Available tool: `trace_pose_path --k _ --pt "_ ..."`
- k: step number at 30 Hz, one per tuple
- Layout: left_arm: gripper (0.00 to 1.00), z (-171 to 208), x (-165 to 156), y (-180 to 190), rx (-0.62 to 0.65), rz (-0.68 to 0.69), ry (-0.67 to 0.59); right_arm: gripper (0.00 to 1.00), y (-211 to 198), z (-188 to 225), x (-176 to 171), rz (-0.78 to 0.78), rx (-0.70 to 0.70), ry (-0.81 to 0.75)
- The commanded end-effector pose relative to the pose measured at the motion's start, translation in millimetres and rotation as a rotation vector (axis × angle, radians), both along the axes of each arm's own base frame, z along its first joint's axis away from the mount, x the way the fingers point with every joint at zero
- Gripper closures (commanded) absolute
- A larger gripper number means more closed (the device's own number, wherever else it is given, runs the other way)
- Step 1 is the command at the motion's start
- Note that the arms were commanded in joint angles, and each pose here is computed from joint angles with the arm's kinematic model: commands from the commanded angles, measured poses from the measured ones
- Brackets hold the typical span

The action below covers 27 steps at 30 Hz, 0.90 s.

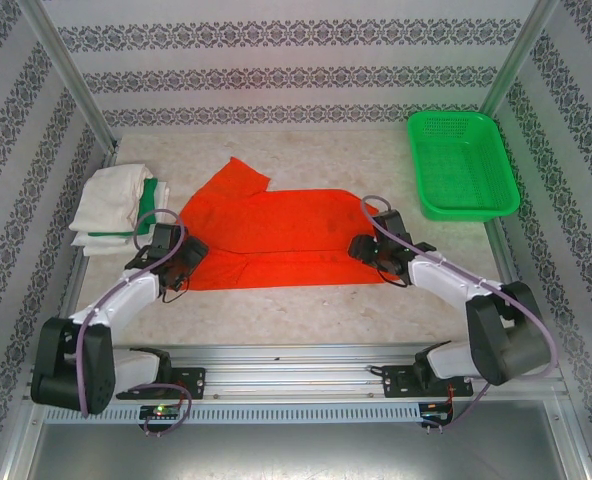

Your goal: Fold and stack the t-shirts

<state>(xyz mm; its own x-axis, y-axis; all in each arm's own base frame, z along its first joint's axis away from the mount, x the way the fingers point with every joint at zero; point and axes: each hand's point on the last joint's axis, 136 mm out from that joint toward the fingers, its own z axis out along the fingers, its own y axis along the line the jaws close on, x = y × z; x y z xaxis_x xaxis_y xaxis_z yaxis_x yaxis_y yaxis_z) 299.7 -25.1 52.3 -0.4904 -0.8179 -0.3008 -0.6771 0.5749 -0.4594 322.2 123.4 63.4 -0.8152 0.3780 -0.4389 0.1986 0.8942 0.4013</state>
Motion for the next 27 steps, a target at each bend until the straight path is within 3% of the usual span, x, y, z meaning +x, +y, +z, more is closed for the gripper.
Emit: trace_pose_path --k 1,5,8,20,27 --pt "0.15 10 38 -10 -0.002 -0.045 -0.089 0.46 12 7 18 0.059 -0.025 -0.029" --pt "0.14 -2 61 -21 -0.031 -0.088 -0.073 0.46 24 1 33 0.073 -0.007 -0.005" --pt "0.13 -16 59 -21 -0.032 -0.085 -0.037 0.46 26 -16 31 0.056 0.001 0.055" --pt "0.12 -56 -37 -18 -0.035 -0.086 0.149 0.45 -7 -49 -35 -0.015 -0.023 0.167" --pt "0.12 -28 -31 -32 -0.018 -0.122 0.092 0.45 -2 -9 -36 0.039 -0.026 0.027"
